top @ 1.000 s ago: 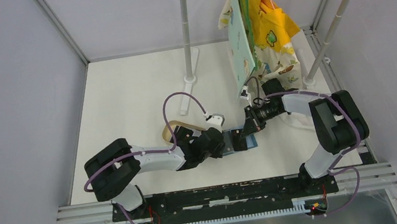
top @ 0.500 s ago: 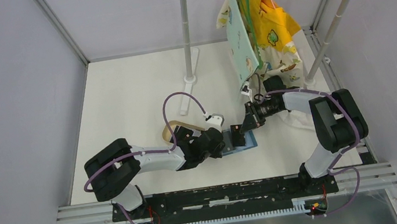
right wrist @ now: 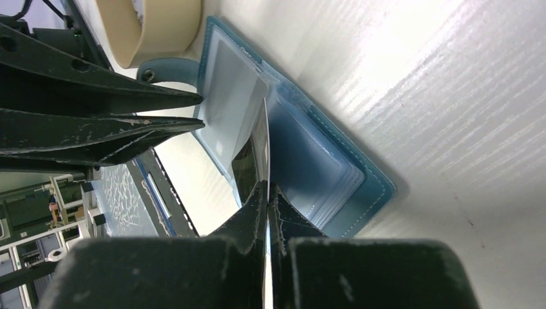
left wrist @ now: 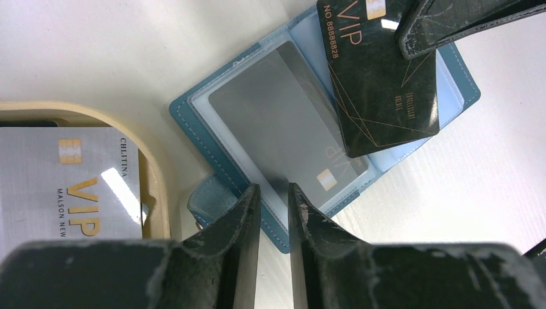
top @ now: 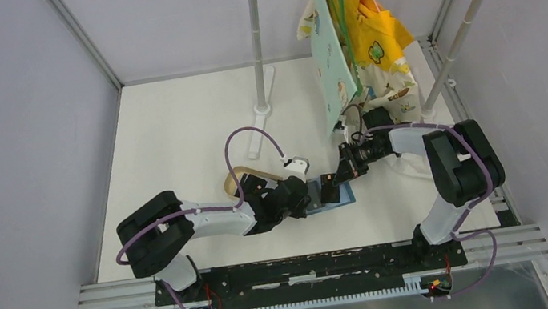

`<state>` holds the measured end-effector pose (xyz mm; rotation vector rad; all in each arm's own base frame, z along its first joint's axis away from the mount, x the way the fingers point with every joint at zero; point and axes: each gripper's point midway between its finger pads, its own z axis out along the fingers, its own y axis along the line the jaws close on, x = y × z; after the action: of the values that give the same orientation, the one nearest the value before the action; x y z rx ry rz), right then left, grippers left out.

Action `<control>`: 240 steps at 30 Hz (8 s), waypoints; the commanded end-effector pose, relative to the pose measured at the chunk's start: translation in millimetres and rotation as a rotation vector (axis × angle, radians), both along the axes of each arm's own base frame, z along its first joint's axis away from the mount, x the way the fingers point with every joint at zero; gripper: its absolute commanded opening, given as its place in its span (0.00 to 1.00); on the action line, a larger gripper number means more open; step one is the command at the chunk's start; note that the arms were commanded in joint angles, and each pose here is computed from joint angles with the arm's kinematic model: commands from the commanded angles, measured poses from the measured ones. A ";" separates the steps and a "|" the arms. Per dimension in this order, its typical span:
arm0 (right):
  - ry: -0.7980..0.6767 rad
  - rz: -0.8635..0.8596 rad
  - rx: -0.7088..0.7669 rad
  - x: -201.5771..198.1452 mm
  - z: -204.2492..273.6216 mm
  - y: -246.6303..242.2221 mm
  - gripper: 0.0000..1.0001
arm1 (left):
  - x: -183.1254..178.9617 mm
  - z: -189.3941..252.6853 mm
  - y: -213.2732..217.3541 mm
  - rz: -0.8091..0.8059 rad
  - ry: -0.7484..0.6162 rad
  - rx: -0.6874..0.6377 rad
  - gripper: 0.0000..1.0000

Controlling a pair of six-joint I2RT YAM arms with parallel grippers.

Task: Put the credit cards into the card holder
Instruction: Insert the credit card into the card holder.

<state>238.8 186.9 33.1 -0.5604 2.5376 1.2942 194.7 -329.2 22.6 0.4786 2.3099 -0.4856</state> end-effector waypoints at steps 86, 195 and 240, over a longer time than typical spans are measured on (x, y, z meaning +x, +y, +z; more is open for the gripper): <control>0.174 0.068 -0.332 -8.3 -51.2 -15.1 0.03 | -0.5 -7.5 -2.5 -0.023 0.004 0.030 0.29; 0.138 0.172 -0.109 4.5 -26.5 33.1 0.35 | 39.3 5.2 -55.1 0.470 -0.049 0.129 0.42; -0.222 0.248 0.075 4.3 46.3 19.2 0.44 | 12.5 85.8 -66.5 0.146 -0.110 -0.086 0.49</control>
<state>244.0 208.5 63.9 -0.8873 2.4194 1.3370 214.6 -375.9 66.3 0.1707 2.3037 -0.3030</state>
